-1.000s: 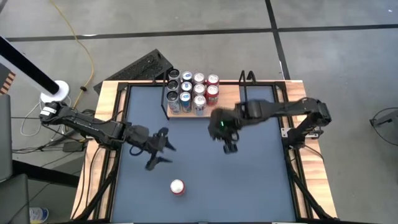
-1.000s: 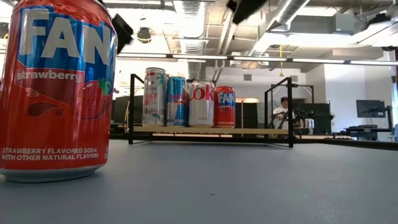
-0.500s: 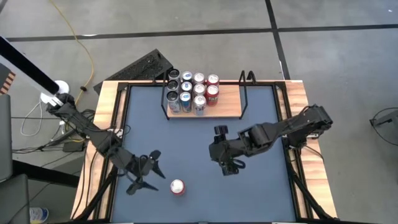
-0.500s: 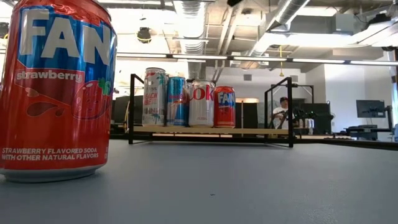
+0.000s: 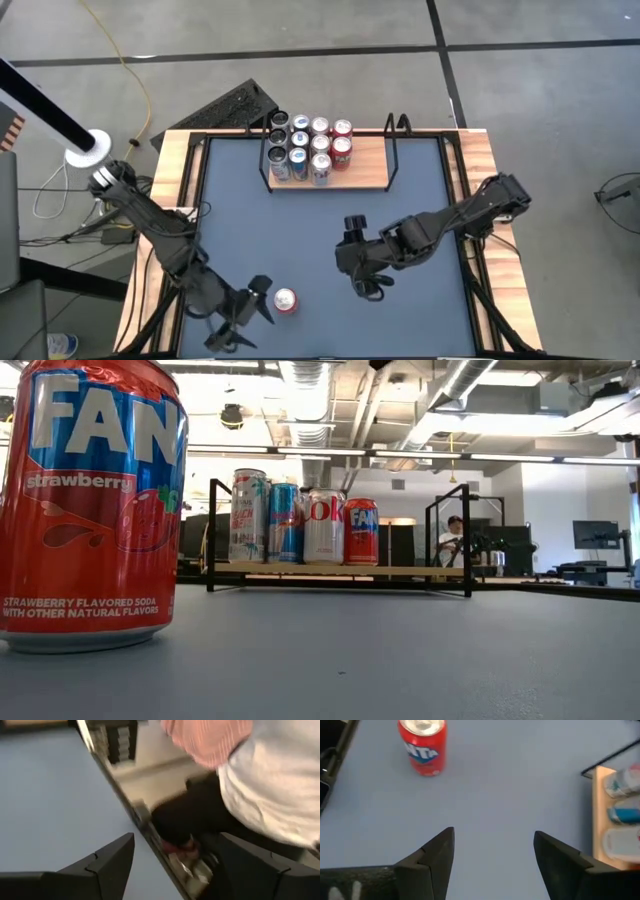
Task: Place canned beverage on shelf
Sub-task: Put the red soda can aligned with the other red soda cans on the shelf
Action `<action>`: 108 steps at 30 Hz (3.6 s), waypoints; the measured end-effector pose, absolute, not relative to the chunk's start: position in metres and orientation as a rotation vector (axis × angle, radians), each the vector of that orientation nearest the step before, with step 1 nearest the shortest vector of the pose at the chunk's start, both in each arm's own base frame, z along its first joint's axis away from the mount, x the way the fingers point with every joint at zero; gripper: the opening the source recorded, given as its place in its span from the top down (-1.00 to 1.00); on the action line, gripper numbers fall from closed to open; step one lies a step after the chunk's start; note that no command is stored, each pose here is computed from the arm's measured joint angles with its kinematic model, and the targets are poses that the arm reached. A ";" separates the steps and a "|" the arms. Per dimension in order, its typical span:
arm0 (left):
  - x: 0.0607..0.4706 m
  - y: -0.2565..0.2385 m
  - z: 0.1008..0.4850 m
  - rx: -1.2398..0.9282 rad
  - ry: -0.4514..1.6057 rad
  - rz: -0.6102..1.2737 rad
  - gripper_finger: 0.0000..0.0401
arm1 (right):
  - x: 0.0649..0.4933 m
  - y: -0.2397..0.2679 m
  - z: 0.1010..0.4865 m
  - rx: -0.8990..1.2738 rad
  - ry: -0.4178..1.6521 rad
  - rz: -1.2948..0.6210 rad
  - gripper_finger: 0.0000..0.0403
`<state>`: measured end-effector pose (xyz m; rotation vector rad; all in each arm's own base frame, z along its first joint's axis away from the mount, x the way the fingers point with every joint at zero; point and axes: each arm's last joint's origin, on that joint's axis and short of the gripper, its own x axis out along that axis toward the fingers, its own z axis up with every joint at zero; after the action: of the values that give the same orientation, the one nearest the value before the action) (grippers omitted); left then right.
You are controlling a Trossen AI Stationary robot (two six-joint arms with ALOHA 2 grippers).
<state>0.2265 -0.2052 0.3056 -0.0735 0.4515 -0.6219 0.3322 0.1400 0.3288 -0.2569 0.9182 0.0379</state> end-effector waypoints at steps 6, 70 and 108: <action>0.238 -0.204 0.303 -0.161 0.518 -0.702 -0.41 | 0.333 0.141 0.328 -0.254 0.923 0.057 -0.27; 0.163 -0.166 0.313 0.023 0.719 -0.233 -0.40 | 0.469 0.200 0.294 -0.198 0.782 0.315 -0.51; 0.155 -0.161 0.313 0.019 0.677 -0.062 -0.40 | 0.479 0.208 0.260 -0.668 0.742 0.573 -0.52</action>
<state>0.1547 -0.1608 0.3129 0.0192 0.6773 -0.0620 0.4791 0.2076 0.2595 -0.6679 0.7417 0.5728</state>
